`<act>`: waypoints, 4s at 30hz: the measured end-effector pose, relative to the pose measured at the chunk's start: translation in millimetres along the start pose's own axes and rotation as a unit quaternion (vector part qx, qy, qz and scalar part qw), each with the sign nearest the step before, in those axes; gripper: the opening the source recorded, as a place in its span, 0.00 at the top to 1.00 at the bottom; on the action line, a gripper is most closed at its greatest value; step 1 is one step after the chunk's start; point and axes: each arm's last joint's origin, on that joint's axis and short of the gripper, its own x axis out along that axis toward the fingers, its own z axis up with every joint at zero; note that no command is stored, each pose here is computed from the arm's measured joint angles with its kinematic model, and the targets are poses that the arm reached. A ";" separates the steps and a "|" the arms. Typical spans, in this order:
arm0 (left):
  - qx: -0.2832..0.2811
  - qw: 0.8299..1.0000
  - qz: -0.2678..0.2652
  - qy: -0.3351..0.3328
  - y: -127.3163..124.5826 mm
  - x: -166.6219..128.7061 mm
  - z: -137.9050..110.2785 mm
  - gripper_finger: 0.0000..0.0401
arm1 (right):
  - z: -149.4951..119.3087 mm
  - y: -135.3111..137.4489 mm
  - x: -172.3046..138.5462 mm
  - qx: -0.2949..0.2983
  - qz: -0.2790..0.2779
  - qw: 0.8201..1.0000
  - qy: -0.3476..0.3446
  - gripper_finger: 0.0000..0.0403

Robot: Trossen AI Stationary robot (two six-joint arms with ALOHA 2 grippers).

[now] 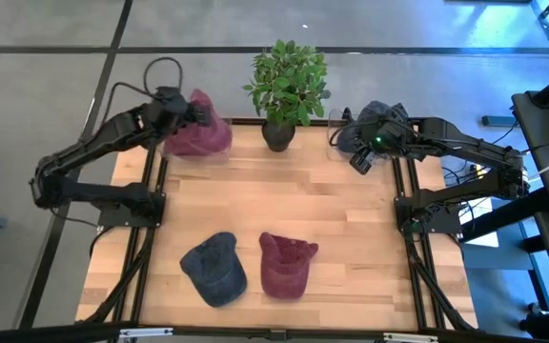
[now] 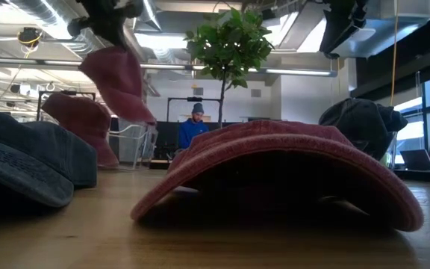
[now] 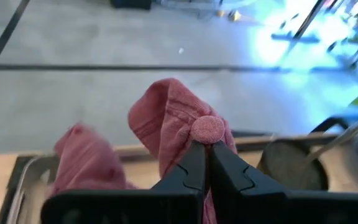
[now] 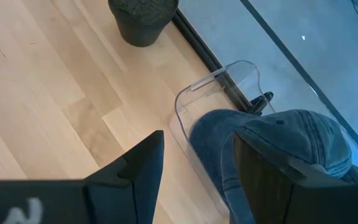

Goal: Pick & Place hat
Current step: Put the top red cap into the left transparent bin, then put the red cap into the left transparent bin

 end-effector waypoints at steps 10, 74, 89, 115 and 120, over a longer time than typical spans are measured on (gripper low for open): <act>0.011 1.000 0.008 0.024 8.0 2.4 0.4 0.99 | 0.0 0.0 0.0 0.000 0.000 1.000 0.000 0.52; 0.325 0.836 -0.374 0.235 -140.6 5.1 -135.4 0.47 | -0.1 -0.1 0.0 0.000 0.000 1.000 0.001 0.52; 0.360 0.762 -0.471 0.260 -205.8 33.6 -270.2 0.42 | -0.2 -0.1 -0.1 -0.002 0.000 1.000 0.001 0.52; 0.467 0.709 -0.459 0.262 -200.5 31.6 -333.6 0.73 | -0.2 -0.1 -0.1 -0.012 0.000 1.000 0.001 0.52; 0.461 0.705 -0.465 0.273 -200.3 30.3 -334.3 0.94 | -0.2 -0.1 -0.1 -0.013 0.000 1.000 0.001 0.52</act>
